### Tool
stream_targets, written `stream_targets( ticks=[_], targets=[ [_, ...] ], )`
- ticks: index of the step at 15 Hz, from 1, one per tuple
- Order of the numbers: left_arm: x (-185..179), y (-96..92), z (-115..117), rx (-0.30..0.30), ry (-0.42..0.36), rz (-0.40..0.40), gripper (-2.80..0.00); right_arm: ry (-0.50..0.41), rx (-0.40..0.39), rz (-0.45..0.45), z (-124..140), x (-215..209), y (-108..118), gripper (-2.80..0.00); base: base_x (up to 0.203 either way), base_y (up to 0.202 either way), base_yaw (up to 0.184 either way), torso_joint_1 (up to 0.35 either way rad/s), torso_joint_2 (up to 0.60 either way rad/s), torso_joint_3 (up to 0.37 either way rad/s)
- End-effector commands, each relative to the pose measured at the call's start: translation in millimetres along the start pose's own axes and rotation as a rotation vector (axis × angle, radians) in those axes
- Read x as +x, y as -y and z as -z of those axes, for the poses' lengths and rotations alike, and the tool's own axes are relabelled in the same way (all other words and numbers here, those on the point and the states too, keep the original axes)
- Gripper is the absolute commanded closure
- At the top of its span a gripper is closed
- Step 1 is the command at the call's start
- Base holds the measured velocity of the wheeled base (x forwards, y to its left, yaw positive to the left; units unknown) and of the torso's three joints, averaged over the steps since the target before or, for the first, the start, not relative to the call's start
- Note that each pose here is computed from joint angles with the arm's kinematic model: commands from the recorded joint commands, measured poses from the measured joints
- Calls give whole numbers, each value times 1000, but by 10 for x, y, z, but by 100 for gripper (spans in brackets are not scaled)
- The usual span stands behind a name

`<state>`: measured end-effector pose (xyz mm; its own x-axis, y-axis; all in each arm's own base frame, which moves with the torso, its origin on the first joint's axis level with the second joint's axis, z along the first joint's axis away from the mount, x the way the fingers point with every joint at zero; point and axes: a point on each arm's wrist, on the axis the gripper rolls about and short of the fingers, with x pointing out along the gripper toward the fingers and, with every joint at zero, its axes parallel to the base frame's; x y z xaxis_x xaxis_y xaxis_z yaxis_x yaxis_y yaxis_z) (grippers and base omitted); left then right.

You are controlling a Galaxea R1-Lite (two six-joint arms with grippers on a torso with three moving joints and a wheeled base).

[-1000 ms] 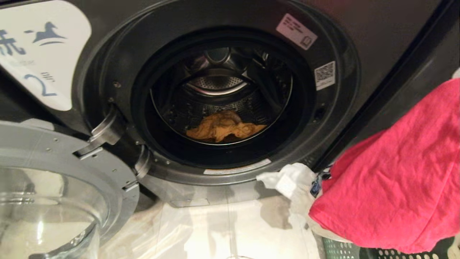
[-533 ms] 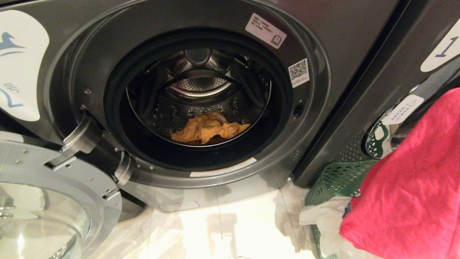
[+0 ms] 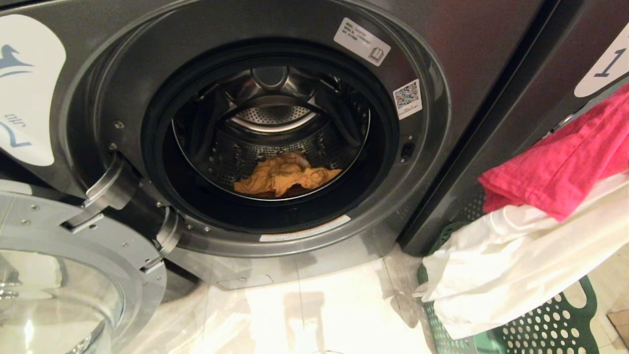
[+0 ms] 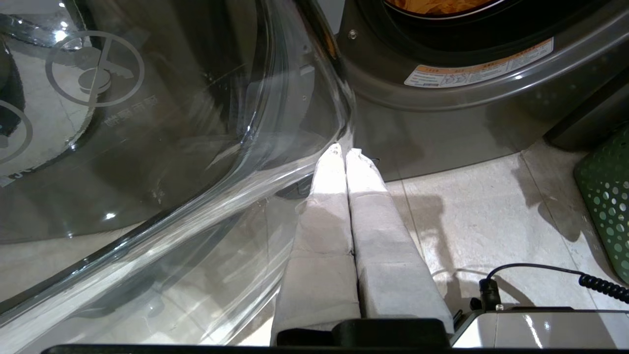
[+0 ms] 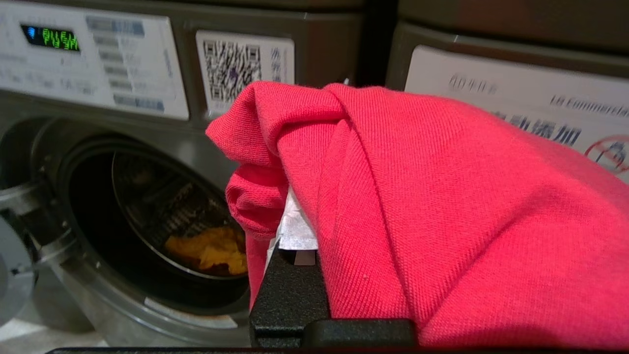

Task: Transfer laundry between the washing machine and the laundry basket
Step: Pick a cloth and place it into the basket

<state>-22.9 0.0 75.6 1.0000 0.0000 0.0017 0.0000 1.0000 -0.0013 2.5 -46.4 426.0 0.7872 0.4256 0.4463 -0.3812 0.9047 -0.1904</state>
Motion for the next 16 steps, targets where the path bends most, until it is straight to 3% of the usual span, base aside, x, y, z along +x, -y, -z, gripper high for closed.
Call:
stream_targets(
  ticks=[1, 4, 16],
  targets=[
    [1, 0, 1, 0, -2, 0, 0, 4, -7, 10, -159, 151, -39, 0, 0, 0, 0, 0, 0, 0],
    [1, 0, 1, 0, -2, 0, 0, 25, -72, 37, -333, 238, -2, 0, 0, 0, 0, 0, 0, 0],
    [1, 0, 1, 0, -2, 0, 0, 30, -281, 221, -520, 86, 155, 0, 0, 0, 0, 0, 0, 0]
  ],
)
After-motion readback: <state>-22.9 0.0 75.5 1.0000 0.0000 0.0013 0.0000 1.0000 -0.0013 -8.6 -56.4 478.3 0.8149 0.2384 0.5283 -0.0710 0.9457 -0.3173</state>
